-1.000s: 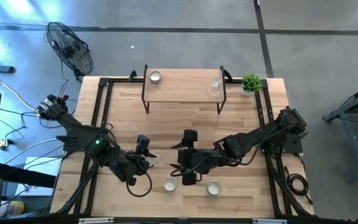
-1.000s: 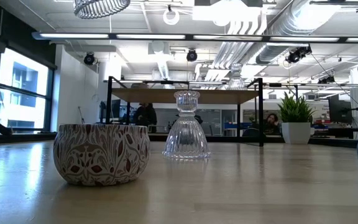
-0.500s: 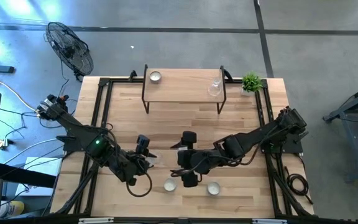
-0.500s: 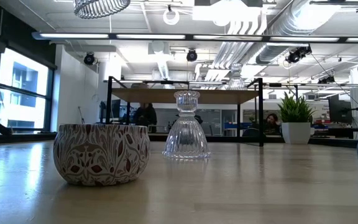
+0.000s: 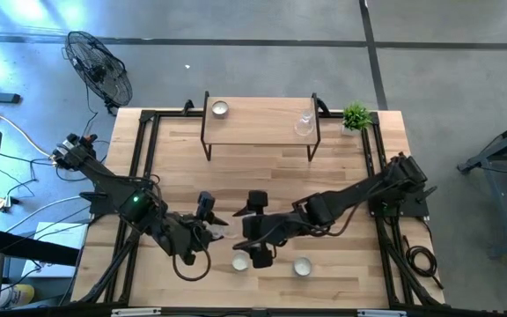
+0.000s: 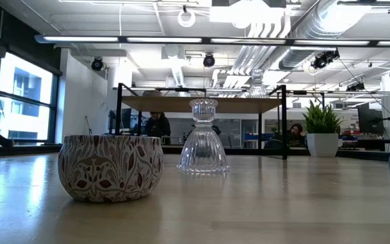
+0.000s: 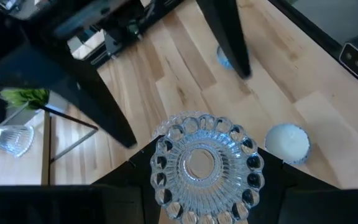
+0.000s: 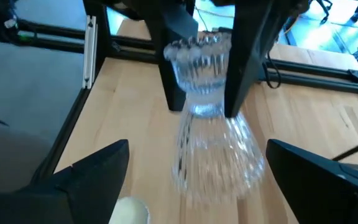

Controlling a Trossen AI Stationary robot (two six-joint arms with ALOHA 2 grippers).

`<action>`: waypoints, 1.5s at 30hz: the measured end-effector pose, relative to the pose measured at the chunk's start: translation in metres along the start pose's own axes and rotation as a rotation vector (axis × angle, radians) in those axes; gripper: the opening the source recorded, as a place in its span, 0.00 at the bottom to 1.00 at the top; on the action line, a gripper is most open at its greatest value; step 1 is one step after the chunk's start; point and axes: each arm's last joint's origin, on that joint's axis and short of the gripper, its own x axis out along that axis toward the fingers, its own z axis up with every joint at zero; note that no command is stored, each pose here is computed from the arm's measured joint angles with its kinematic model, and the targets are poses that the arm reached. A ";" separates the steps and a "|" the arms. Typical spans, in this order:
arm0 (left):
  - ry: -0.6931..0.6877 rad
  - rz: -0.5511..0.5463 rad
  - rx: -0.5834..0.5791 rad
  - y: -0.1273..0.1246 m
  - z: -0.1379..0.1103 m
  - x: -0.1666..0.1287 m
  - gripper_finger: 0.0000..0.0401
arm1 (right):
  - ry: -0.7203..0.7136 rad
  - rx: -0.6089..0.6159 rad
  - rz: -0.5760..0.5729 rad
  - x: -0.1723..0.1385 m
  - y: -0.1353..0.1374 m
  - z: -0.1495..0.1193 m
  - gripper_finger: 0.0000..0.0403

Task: Pick & Place candle stick holders
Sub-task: Put the bottom transparent candle holder on the shelf

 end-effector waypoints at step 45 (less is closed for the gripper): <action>-0.049 0.020 0.020 0.002 0.006 -0.001 0.50 | 0.052 0.002 0.041 0.030 -0.015 -0.011 0.67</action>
